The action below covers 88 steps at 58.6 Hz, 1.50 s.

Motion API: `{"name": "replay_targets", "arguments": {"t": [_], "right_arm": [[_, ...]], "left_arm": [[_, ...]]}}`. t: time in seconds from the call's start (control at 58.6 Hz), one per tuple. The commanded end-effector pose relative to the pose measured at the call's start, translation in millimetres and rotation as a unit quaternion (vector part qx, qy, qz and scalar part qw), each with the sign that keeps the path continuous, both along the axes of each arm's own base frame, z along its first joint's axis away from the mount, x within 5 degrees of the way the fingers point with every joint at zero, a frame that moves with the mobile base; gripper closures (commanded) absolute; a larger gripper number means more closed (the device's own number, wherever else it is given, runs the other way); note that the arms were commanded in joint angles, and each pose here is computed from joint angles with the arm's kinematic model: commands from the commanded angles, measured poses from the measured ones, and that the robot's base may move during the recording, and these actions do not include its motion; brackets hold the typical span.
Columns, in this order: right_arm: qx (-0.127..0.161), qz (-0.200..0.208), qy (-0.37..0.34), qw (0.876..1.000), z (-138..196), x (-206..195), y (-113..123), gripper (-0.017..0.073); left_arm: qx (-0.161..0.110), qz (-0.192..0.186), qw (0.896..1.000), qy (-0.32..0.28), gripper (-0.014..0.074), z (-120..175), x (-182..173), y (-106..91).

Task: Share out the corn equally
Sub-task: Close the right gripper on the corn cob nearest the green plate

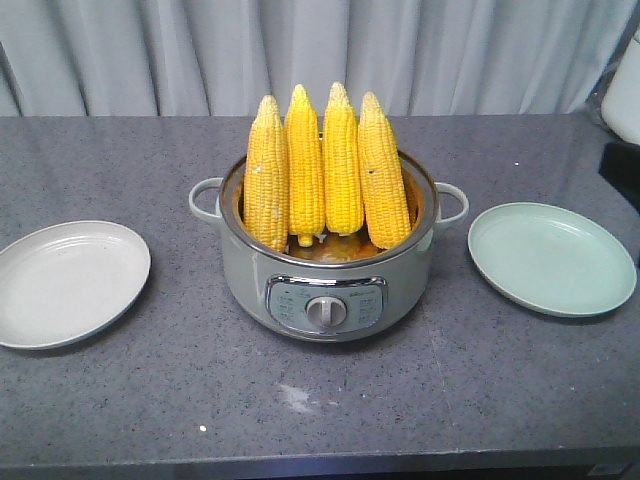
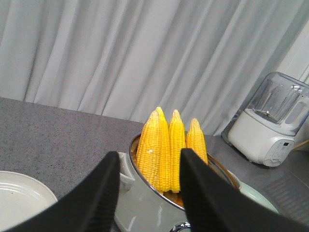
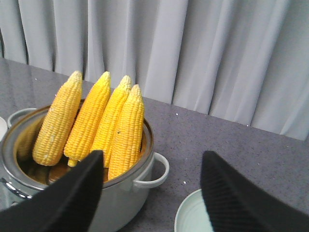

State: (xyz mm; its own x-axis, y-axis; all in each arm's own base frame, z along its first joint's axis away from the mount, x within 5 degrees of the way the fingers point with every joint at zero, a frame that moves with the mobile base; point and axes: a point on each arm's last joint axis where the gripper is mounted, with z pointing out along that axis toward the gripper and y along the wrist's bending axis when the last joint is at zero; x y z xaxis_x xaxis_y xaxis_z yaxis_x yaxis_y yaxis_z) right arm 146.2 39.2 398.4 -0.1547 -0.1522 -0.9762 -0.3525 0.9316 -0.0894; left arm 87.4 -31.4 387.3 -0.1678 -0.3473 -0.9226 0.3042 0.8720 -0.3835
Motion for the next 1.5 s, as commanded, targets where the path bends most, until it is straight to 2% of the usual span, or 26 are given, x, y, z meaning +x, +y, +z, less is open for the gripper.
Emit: {"name": "replay_targets", "arguments": {"t": [0.0, 0.085, 0.222, 0.324, 0.477, 0.597, 0.801, 0.904, 1.006, 1.142, 1.279, 1.398, 1.483], "right_arm": [[-0.009, -0.017, -0.034, 0.999, 14.3, 20.5, -0.7, -0.0051], [-0.011, -0.017, -0.018, 1.000, 15.7, 41.1, 2.2, -0.0075], [-0.016, -0.011, -0.016, 1.000, 36.6, 80.1, 8.6, -0.0057], [-0.023, 0.013, 0.012, 1.000, 49.8, 114.5, 17.7, -0.0050], [-0.011, 0.058, 0.034, 0.998, 66.2, 168.9, 33.9, -0.0045], [0.009, 0.109, 0.065, 0.992, 57.4, 208.3, 49.0, -0.0043], [0.017, 0.134, 0.095, 0.986, 22.0, 260.8, 64.0, -0.0039], [-0.004, 0.150, 0.103, 0.983, 1.1, 273.2, 78.3, -0.0037], [-0.017, 0.142, 0.104, 0.984, -12.8, 282.9, 86.0, -0.0034], [-0.004, 0.124, 0.107, 0.987, -22.9, 292.8, 85.2, -0.0034], [-0.005, 0.129, 0.124, 0.984, -29.1, 293.8, 86.4, -0.0024], [0.001, 0.134, 0.142, 0.981, -31.3, 291.8, 87.3, 0.0052], [0.000, 0.141, 0.155, 0.978, -33.1, 290.0, 88.0, 0.0162]], "left_arm": [[-0.014, 0.011, 1.000, -0.012, 0.0153, 12.1, 9.3, 2.1], [-0.013, 0.008, 1.000, 0.001, 0.0085, 9.6, 14.2, 1.8], [-0.013, 0.005, 1.000, 0.007, 0.0062, 8.4, 16.2, 1.4], [-0.012, 0.006, 1.000, 0.007, 0.0064, 8.4, 16.2, 1.4], [-0.012, 0.006, 1.000, 0.007, 0.0064, 8.4, 16.2, 1.4], [-0.012, 0.006, 1.000, 0.007, 0.0064, 8.4, 16.2, 1.5], [-0.012, 0.006, 1.000, 0.007, 0.0064, 8.4, 16.2, 1.4], [-0.012, 0.006, 1.000, 0.007, 0.0064, 8.4, 16.2, 1.4], [-0.012, 0.006, 1.000, 0.007, 0.0064, 8.4, 16.2, 1.4], [-0.013, 0.006, 1.000, 0.007, 0.0064, 8.4, 16.2, 1.4], [-0.012, 0.005, 1.000, 0.007, 0.0064, 8.3, 16.2, 1.4], [-0.012, 0.005, 1.000, 0.007, 0.0064, 8.3, 16.2, 1.4], [-0.012, 0.005, 1.000, 0.007, 0.0064, 8.3, 16.2, 1.4]]}}
